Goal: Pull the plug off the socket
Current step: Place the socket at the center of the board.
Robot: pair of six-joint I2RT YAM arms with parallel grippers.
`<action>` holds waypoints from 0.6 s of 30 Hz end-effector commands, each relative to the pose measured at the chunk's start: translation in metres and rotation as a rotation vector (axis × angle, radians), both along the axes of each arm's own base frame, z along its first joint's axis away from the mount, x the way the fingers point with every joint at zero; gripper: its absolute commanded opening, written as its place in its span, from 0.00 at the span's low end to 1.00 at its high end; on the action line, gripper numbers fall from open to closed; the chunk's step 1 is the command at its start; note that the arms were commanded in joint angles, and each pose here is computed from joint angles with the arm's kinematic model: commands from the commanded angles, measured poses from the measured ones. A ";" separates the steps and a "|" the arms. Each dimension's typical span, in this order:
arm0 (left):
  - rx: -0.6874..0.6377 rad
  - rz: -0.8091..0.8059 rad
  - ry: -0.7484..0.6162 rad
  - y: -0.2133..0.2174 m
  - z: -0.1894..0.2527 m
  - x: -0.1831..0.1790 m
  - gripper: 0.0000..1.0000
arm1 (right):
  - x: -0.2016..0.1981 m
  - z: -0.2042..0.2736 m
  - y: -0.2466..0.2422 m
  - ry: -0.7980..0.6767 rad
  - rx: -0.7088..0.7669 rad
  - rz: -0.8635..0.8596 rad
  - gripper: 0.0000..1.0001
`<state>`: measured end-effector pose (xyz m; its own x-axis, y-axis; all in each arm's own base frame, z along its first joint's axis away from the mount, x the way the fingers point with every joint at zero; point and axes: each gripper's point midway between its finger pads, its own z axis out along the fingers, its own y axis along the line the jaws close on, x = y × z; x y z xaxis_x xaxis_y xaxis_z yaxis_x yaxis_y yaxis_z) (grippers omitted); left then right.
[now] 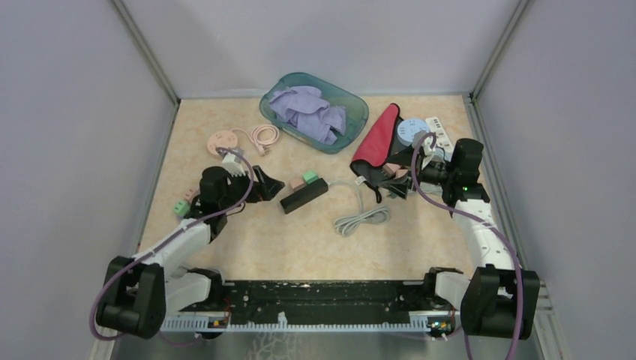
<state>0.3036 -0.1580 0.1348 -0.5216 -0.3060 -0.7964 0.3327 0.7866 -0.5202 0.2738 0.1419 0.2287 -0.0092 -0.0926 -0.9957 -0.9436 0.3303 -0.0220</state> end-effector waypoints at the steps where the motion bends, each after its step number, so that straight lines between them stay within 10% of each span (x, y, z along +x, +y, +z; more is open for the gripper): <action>1: -0.166 -0.141 0.064 -0.029 0.009 0.000 1.00 | 0.000 0.006 0.001 -0.041 0.009 0.027 0.77; 18: -0.303 -0.255 0.311 -0.047 -0.054 0.034 0.79 | -0.002 0.008 0.002 -0.047 0.012 0.036 0.77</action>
